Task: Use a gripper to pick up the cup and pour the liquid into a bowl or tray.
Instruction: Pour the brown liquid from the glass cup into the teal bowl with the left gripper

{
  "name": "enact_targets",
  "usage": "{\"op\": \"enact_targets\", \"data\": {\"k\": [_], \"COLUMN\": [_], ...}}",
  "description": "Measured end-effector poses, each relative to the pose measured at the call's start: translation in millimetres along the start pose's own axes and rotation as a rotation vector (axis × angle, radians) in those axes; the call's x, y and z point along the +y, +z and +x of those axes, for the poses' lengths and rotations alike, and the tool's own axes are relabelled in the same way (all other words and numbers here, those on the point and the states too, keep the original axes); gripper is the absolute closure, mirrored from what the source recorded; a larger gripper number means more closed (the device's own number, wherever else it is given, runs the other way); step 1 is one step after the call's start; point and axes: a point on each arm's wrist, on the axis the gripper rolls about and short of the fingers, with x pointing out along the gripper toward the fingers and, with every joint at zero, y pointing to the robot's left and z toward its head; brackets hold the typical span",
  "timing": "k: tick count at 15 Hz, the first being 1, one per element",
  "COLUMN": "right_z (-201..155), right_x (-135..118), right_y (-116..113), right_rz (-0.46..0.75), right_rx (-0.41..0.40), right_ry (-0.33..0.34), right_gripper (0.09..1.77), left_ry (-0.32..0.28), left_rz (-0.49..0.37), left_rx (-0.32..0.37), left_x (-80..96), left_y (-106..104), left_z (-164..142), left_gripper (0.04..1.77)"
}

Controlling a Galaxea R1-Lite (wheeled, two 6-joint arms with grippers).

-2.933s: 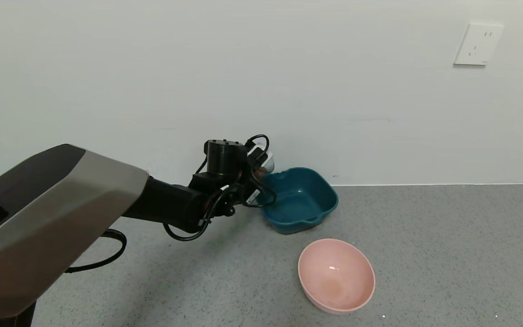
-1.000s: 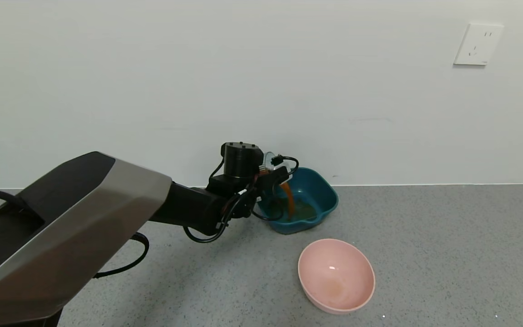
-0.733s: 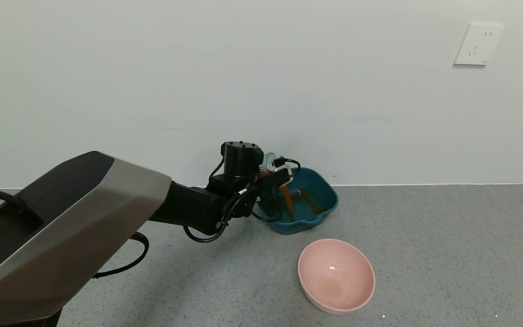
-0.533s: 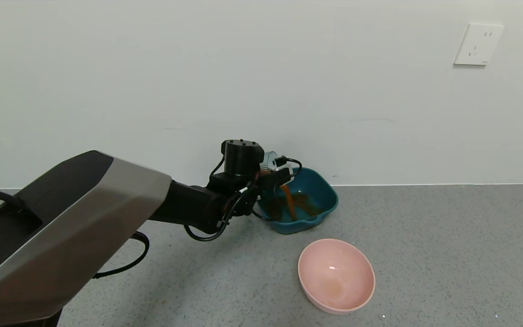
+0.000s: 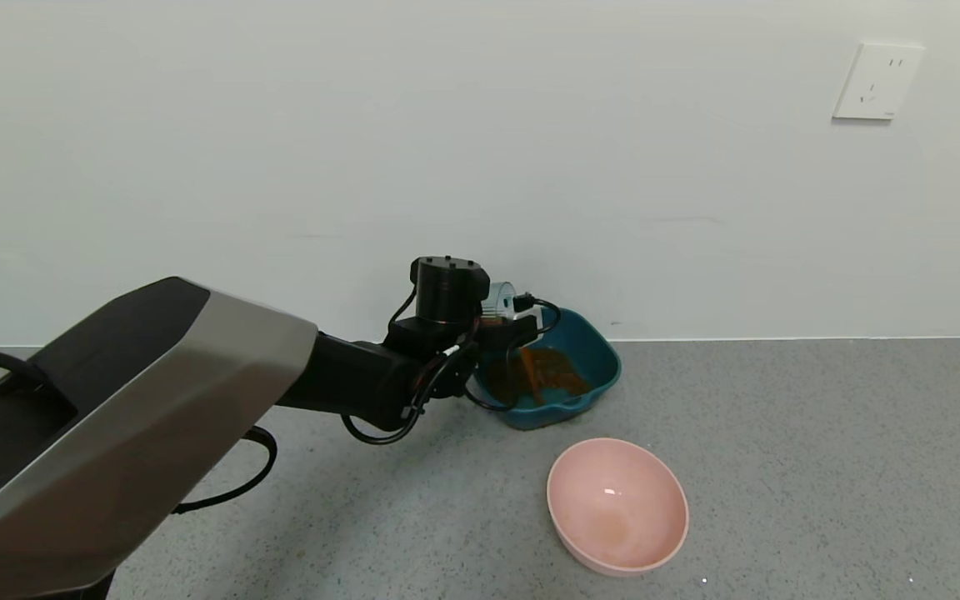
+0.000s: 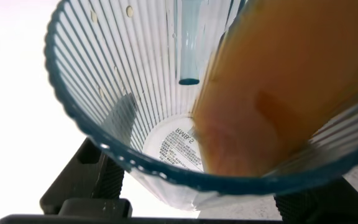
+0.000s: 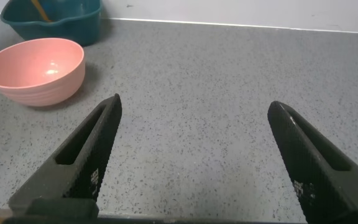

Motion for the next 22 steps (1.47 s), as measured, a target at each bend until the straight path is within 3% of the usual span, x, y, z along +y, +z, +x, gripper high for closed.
{"op": "enact_targets", "data": {"k": [12,16,22], "right_z": [0.0,0.0,0.0], "right_x": [0.0,0.0,0.0], "right_y": [0.0,0.0,0.0], "right_rz": [0.000,0.000,0.000], "right_rx": [0.000,0.000,0.000], "right_ry": [0.000,0.000,0.000], "right_gripper": [0.15,0.15,0.15], "left_ry": [0.033,0.117,0.111], "left_rz": [0.142,0.224,0.315], "left_rx": [0.020,-0.001,0.011], "left_x": [7.9,15.5,7.7], "left_y": [10.2,17.6,29.1], "left_z": [-10.9,-14.1,-21.7], "left_gripper": [0.51,0.51,0.51]}}
